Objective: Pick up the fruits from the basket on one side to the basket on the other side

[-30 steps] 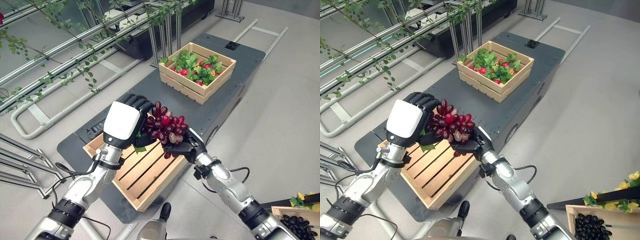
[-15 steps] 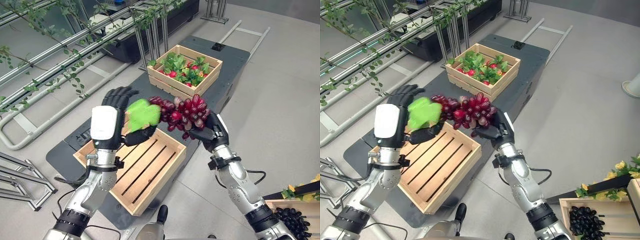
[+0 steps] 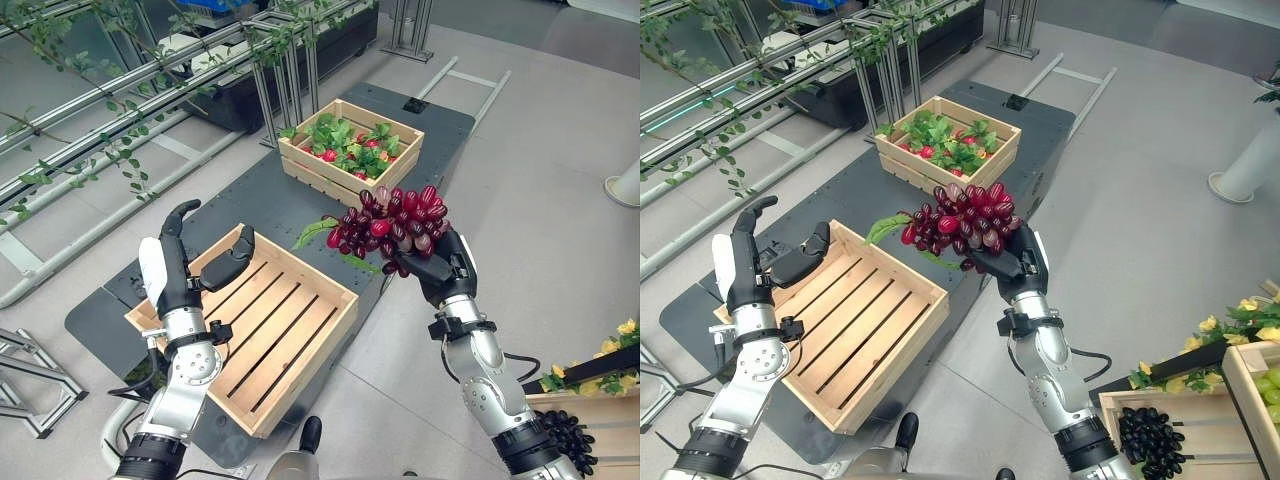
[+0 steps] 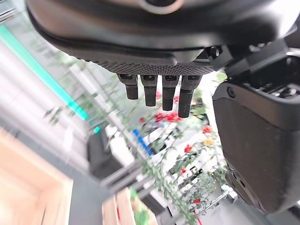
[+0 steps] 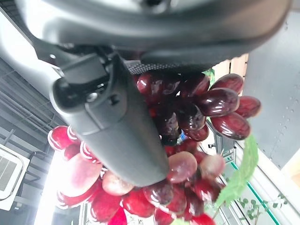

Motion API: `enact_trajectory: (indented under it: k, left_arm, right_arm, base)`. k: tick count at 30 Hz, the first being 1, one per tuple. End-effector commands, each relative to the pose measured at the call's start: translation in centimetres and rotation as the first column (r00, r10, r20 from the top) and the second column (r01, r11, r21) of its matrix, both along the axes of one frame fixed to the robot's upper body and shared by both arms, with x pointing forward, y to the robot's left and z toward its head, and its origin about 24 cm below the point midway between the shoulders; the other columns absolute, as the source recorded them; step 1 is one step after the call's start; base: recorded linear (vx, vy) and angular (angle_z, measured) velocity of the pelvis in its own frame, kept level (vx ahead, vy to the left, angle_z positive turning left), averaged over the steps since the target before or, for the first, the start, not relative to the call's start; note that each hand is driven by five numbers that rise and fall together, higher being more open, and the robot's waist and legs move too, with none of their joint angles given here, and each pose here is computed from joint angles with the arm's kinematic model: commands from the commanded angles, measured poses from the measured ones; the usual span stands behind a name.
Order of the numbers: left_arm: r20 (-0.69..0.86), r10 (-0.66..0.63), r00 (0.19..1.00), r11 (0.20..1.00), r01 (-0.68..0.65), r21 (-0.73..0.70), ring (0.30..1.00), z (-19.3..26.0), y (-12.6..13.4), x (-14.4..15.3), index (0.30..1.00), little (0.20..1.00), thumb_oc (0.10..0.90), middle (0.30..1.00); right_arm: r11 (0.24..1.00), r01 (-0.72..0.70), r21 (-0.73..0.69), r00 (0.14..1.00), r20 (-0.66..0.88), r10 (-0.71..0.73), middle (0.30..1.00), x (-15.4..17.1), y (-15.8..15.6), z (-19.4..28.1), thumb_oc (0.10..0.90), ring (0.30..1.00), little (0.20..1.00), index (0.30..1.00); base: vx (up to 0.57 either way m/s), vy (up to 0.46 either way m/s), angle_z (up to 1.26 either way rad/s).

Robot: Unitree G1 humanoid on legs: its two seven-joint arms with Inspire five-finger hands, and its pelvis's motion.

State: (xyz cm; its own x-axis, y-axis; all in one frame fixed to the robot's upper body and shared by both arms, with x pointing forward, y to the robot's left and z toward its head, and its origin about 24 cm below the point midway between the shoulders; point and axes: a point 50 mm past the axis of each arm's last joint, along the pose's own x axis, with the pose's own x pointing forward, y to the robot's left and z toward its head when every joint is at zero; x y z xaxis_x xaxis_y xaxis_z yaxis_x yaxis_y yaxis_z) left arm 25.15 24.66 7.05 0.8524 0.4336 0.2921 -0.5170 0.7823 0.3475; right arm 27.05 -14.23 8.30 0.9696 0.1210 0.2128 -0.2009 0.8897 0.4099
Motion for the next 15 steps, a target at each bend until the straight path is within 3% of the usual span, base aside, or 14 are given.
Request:
enact_trajectory:
  k: [1,6,8,9,15]
  left_arm:
    - [0.226,-0.133,0.965,0.984,0.156,-0.088,0.900,3.6,-1.2,0.8,0.900,0.900,0.800,0.900]
    - [0.294,-0.266,0.918,0.911,0.339,-0.237,0.900,4.1,-3.2,0.8,0.900,0.900,0.800,0.900]
    - [0.318,-0.348,0.882,0.887,0.419,-0.194,0.900,4.6,-4.4,0.6,0.900,0.900,0.800,0.900]
    - [0.345,-0.420,0.840,0.834,0.506,-0.218,0.900,4.9,-5.3,0.7,0.900,0.900,0.800,0.900]
    - [0.418,-0.555,0.719,0.643,0.690,-0.333,0.900,5.2,-8.2,1.5,0.900,0.900,0.800,0.900]
  right_arm:
    - [0.992,-0.051,0.120,0.954,0.299,0.013,0.300,-0.2,0.5,5.5,0.400,0.300,0.300,0.300]
    - [0.985,-0.131,0.112,0.960,0.263,0.098,0.300,-0.2,0.9,4.9,0.400,0.300,0.300,0.300]
    - [0.982,-0.145,0.119,0.962,0.250,0.112,0.300,-0.3,1.0,4.6,0.400,0.300,0.300,0.300]
    - [0.980,-0.147,0.131,0.966,0.234,0.114,0.300,-0.5,0.9,4.3,0.400,0.300,0.300,0.300]
    - [0.974,-0.145,0.174,0.978,0.176,0.114,0.300,-0.7,1.3,2.8,0.400,0.300,0.300,0.300]
  base:
    - [-0.01,-0.047,-0.27]
    - [0.00,0.069,-0.39]
    - [0.02,0.273,-1.16]
    - [0.02,0.292,-0.94]
    - [-0.04,0.346,-0.51]
